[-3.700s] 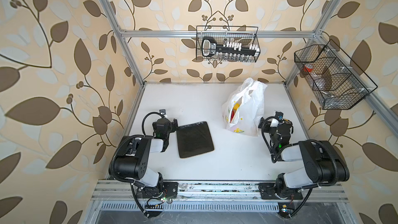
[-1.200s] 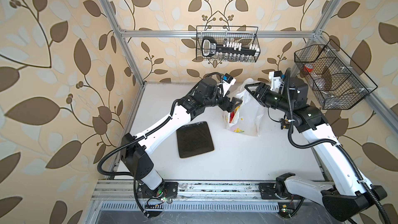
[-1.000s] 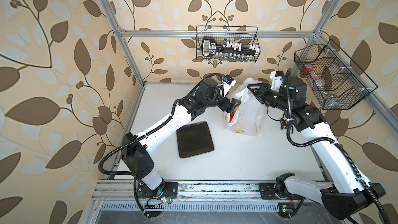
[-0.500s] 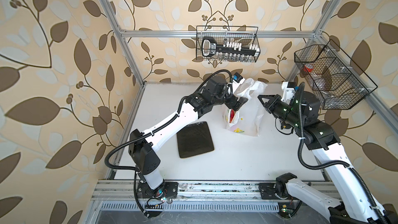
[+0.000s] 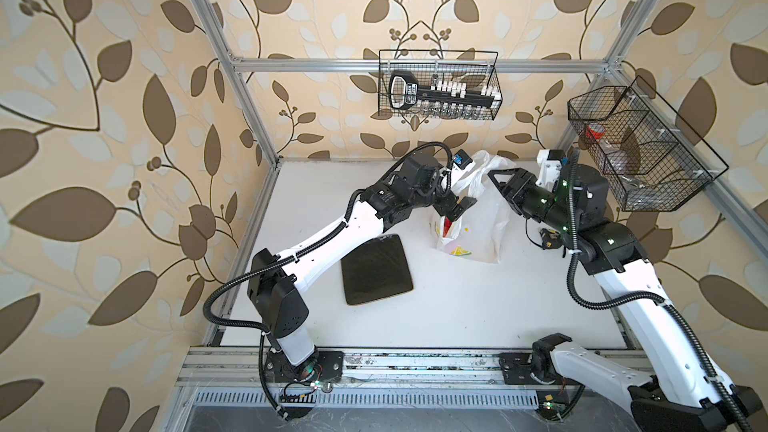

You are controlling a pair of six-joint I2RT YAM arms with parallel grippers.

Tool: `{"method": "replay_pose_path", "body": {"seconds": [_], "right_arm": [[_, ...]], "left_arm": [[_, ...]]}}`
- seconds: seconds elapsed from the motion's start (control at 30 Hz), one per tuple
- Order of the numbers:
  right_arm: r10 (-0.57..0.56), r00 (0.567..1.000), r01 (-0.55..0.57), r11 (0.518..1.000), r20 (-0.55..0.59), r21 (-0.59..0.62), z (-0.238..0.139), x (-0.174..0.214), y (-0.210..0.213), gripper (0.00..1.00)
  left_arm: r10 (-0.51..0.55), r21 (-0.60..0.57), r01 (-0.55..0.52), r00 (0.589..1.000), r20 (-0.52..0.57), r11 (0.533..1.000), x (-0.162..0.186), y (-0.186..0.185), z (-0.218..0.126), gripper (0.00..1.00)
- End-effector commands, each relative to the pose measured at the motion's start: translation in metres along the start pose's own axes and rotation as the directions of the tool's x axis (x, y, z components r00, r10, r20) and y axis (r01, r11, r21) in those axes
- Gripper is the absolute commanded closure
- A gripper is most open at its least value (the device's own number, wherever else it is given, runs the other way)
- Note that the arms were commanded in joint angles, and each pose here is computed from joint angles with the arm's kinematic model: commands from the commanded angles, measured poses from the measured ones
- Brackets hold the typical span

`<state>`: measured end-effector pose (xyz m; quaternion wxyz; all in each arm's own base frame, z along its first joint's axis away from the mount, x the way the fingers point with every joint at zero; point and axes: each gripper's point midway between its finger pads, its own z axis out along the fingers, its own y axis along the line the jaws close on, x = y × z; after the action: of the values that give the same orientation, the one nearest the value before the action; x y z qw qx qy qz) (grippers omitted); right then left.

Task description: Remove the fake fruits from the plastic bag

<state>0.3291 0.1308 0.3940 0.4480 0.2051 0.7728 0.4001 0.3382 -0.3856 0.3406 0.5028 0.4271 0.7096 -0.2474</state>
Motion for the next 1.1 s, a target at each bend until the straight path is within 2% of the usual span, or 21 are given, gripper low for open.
{"method": "replay_pose_path", "body": {"seconds": [0.0, 0.13, 0.23, 0.4, 0.5, 0.63, 0.73, 0.9, 1.07], "right_arm": [[-0.016, 1.0, 0.017, 0.997, 0.02, -0.073, 0.007, -0.015, 0.028, 0.38], [-0.012, 0.999, 0.011, 1.0, 0.033, 0.02, 0.022, -0.021, 0.013, 0.33], [-0.016, 0.998, 0.011, 0.997, 0.064, 0.077, 0.023, -0.027, 0.003, 0.39], [-0.044, 0.996, 0.035, 0.992, 0.072, 0.124, 0.022, -0.026, -0.009, 0.71], [-0.044, 0.996, 0.035, 0.992, 0.072, 0.125, 0.018, -0.024, -0.011, 0.87], [-0.044, 0.997, 0.036, 0.993, 0.066, 0.112, 0.01, -0.02, -0.01, 1.0], [-0.072, 0.996, 0.066, 0.992, 0.059, 0.107, 0.004, -0.018, -0.011, 1.0], [-0.094, 0.995, 0.092, 0.993, 0.021, 0.072, -0.002, -0.007, -0.009, 1.0], [-0.105, 0.994, 0.105, 0.993, -0.009, 0.053, -0.008, 0.004, -0.011, 1.0]], "left_arm": [[0.072, -0.012, -0.071, 0.991, 0.115, 0.997, -0.035, -0.003, -0.04, 0.01], [0.069, -0.097, -0.061, 0.994, 0.088, 0.993, -0.028, 0.011, -0.042, 0.02], [0.066, -0.214, -0.059, 0.997, 0.027, 0.975, -0.02, 0.032, -0.039, 0.04], [0.079, -0.255, -0.08, 0.997, -0.016, 0.964, -0.015, 0.042, -0.031, 0.04], [0.079, -0.249, -0.085, 0.996, -0.033, 0.965, -0.014, 0.042, -0.022, 0.04], [0.073, -0.185, -0.072, 0.997, -0.002, 0.98, -0.023, 0.032, -0.012, 0.02], [0.062, -0.159, -0.06, 0.998, 0.012, 0.985, -0.028, 0.027, -0.002, 0.01], [0.033, -0.204, -0.027, 0.999, 0.028, 0.979, -0.042, 0.037, 0.018, 0.04], [0.048, -0.232, -0.047, 0.999, 0.001, 0.972, -0.052, 0.043, 0.043, 0.08]]}}
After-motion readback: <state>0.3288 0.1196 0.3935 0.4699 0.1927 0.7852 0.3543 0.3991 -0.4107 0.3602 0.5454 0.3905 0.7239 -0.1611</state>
